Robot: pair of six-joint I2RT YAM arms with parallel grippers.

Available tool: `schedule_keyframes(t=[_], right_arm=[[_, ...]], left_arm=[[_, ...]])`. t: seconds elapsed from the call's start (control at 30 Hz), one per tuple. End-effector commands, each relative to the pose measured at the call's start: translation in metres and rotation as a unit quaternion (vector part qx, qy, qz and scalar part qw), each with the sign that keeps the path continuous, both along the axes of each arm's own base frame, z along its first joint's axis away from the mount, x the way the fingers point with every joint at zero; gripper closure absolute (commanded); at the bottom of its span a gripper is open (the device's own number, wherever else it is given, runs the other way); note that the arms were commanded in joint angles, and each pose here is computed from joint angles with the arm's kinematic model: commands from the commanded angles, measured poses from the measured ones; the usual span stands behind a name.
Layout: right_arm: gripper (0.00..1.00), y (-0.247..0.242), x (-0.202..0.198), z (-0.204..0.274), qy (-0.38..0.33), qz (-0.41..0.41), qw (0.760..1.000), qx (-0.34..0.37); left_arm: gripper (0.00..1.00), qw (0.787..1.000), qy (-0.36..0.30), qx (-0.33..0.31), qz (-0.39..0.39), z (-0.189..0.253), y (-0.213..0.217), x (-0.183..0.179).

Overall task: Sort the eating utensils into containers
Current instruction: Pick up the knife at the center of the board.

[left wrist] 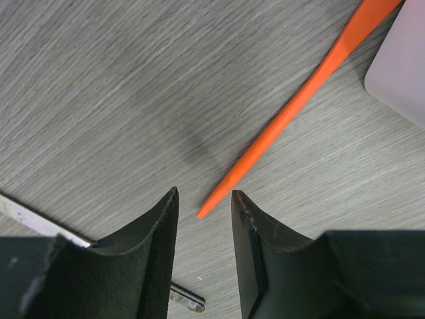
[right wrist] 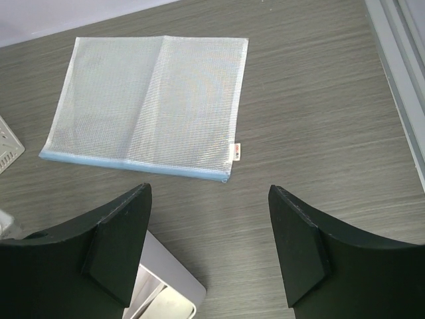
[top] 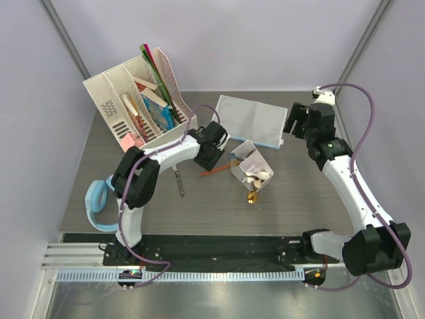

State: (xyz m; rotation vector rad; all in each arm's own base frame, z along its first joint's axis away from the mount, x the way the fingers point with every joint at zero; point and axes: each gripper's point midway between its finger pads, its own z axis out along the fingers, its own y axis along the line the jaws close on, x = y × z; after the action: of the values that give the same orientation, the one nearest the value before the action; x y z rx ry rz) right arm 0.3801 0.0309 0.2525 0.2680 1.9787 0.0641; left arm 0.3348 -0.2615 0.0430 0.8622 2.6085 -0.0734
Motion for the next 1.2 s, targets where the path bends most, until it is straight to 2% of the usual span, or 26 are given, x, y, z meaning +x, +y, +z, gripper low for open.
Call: schedule_keyframes(t=[0.0,0.33,0.6,0.67,0.73,0.87,1.03,1.17], right_arm=[[0.23,-0.005,-0.005,0.01,-0.017,-0.009,1.0,0.013],[0.24,-0.009,-0.004,0.001,-0.006,-0.018,1.0,0.021],[0.23,-0.009,0.0,0.005,-0.008,-0.019,1.0,0.02],[0.23,-0.009,0.002,0.004,-0.007,-0.02,1.0,0.021],[0.24,-0.01,0.003,0.004,-0.006,-0.022,1.0,0.021],[0.23,-0.013,0.003,-0.001,0.0,-0.028,0.999,0.017],[0.23,-0.014,0.005,-0.014,0.015,-0.033,0.999,0.018],[0.23,-0.014,0.009,-0.019,0.022,-0.038,0.999,0.023]], left_arm=[[0.61,0.999,-0.012,-0.024,-0.017,0.001,-0.017,0.013],[0.62,0.999,0.014,-0.026,-0.016,-0.022,-0.017,0.004],[0.69,0.996,0.072,-0.044,-0.032,-0.041,-0.025,-0.015],[0.79,0.994,0.09,-0.05,-0.037,-0.043,-0.026,-0.023],[1.0,0.992,0.107,-0.053,-0.039,-0.046,-0.026,-0.03],[1.0,0.99,0.133,-0.044,-0.023,-0.049,-0.011,-0.053],[1.0,0.993,0.116,-0.008,0.018,-0.033,0.031,-0.063],[1.0,0.991,0.088,-0.065,0.072,0.009,0.046,-0.055]])
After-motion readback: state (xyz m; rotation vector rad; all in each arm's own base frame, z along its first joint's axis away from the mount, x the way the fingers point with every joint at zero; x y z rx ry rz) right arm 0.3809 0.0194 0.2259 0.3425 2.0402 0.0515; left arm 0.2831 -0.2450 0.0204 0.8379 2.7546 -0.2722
